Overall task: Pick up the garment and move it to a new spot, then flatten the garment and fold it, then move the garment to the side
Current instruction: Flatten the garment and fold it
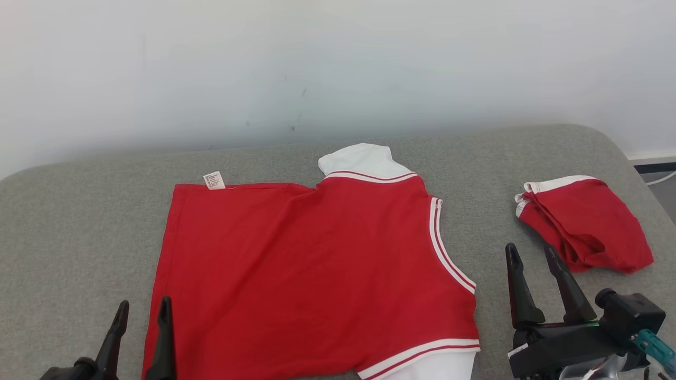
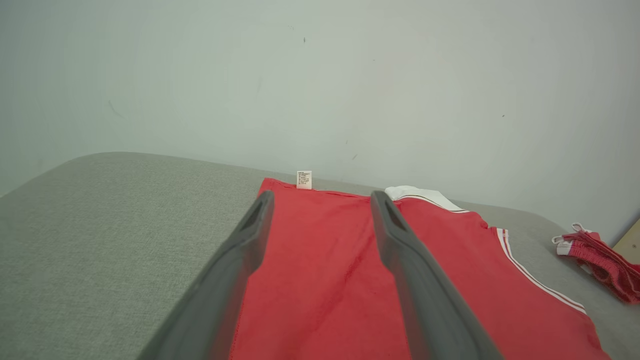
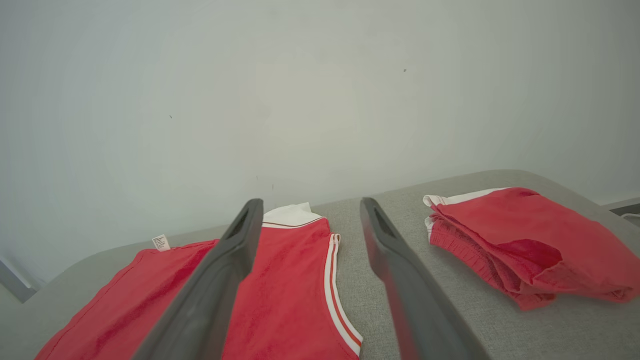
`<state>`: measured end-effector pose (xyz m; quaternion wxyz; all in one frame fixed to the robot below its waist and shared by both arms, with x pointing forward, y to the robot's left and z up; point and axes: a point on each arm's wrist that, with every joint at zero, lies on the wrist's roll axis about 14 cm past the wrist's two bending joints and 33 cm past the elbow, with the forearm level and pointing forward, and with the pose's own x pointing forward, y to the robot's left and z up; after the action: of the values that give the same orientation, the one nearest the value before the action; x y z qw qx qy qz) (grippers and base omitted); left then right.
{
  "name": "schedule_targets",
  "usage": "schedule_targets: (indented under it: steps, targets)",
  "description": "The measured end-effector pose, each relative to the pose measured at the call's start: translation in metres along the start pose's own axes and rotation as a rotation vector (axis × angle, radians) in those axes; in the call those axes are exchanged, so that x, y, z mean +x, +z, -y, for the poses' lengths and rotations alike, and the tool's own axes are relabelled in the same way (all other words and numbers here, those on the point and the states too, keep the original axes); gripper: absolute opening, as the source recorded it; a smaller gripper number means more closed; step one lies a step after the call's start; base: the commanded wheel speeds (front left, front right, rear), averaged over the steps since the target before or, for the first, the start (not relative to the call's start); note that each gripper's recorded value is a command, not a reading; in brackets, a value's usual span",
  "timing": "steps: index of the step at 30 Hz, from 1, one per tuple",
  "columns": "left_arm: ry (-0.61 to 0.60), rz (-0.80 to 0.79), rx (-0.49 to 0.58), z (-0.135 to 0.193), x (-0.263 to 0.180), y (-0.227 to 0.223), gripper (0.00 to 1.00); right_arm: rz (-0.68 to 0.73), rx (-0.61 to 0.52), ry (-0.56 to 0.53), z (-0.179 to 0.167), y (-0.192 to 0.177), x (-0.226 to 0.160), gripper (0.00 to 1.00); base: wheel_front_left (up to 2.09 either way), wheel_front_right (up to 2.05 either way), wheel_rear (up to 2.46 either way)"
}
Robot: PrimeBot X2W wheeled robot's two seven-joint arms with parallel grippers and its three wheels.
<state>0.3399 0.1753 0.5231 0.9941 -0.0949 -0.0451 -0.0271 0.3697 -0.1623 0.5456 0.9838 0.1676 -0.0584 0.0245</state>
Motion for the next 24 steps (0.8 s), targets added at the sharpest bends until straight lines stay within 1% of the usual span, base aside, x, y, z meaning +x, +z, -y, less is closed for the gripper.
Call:
schedule_targets:
  steps: [6,14,15,17,20,24]
  targets:
    - [0.015,0.006,0.002,-0.004,0.0,0.001,1.0,0.017,-0.012,0.003,0.002,-0.004,-0.001,1.0,0.0,0.0,0.0]
    - [0.024,-0.006,0.003,-0.008,-0.001,-0.003,1.0,0.003,-0.029,0.01,0.002,-0.013,-0.002,1.0,0.0,0.0,0.0]
    - [0.016,-0.019,-0.018,-0.007,-0.003,-0.006,1.0,0.004,-0.029,0.009,0.003,-0.013,-0.002,1.0,0.0,0.0,0.0]
    - [0.026,-0.051,-0.023,-0.011,-0.009,-0.015,1.0,0.003,-0.033,0.01,0.002,-0.014,-0.002,1.0,0.0,0.0,0.0]
    - [0.074,-0.14,-0.015,-0.03,-0.018,-0.036,1.0,-0.001,-0.035,0.01,0.003,-0.017,-0.001,1.0,0.0,0.0,0.0]
    - [0.139,-0.289,-0.045,-0.049,-0.035,-0.069,1.0,0.001,-0.037,0.021,0.0,-0.017,0.002,1.0,0.0,0.0,0.0]
